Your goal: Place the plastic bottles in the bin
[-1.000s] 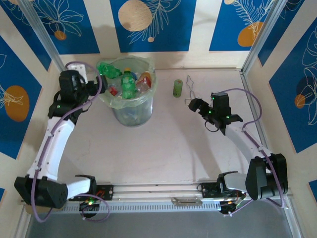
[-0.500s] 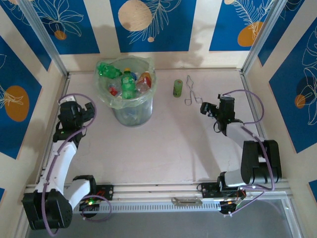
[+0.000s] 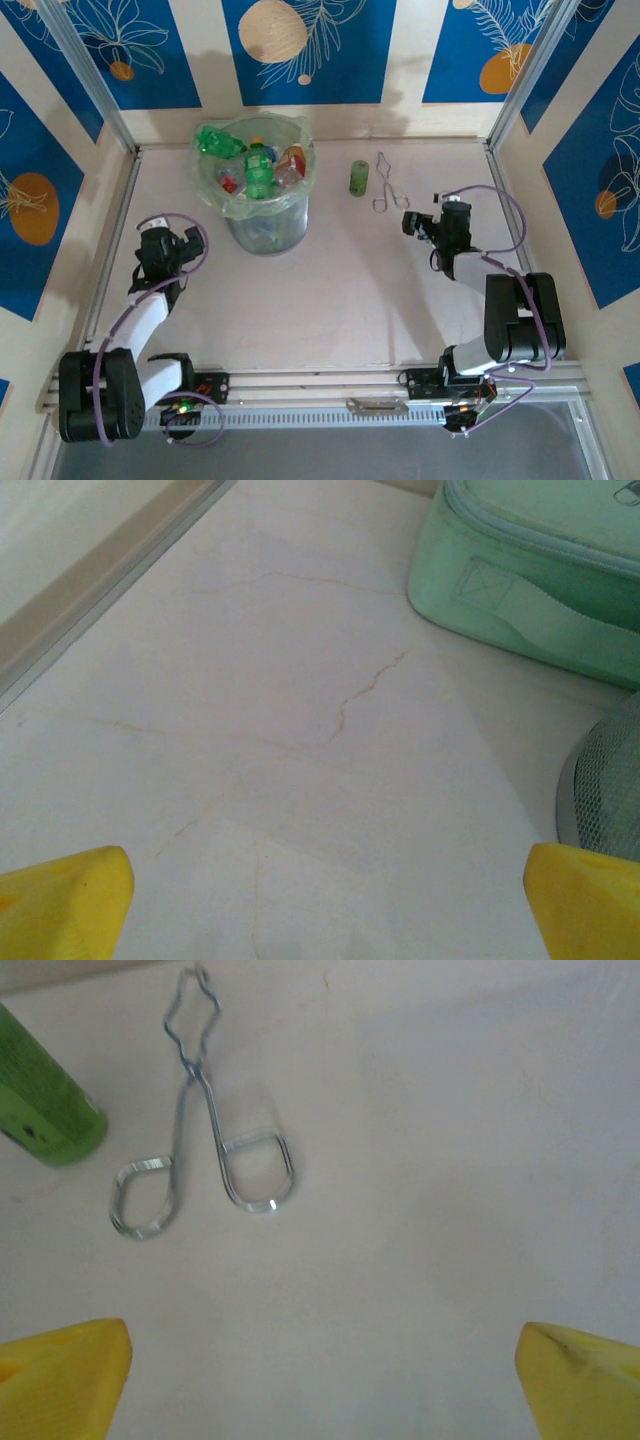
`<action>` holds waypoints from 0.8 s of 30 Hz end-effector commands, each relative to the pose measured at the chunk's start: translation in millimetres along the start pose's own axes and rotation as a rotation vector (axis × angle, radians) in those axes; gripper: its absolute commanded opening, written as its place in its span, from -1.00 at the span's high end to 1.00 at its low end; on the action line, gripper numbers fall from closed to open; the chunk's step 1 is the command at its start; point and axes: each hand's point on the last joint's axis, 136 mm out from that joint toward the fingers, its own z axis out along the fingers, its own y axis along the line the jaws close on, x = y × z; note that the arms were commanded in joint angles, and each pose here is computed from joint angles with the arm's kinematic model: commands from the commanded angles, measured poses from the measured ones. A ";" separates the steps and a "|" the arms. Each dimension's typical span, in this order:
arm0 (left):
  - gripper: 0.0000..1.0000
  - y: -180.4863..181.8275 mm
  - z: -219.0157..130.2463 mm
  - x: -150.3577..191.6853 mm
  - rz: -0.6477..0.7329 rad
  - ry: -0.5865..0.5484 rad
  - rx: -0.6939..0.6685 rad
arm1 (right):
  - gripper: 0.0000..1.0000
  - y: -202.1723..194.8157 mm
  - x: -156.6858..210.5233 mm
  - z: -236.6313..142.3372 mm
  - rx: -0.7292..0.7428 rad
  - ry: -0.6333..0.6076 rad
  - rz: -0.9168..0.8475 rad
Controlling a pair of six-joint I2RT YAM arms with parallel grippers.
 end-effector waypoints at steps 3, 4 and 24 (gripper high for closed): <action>-0.99 -14.5 12.4 -15.1 0.024 -0.135 0.076 | -0.91 5.9 -14.4 8.2 -0.030 -0.117 -0.048; -0.99 -17.0 15.7 -13.2 0.038 -0.141 0.082 | -0.90 8.7 -12.3 6.3 -0.034 -0.105 -0.066; -0.99 -37.9 27.0 4.4 0.188 -0.258 0.156 | -0.98 7.6 -2.3 -2.5 -0.045 -0.216 -0.072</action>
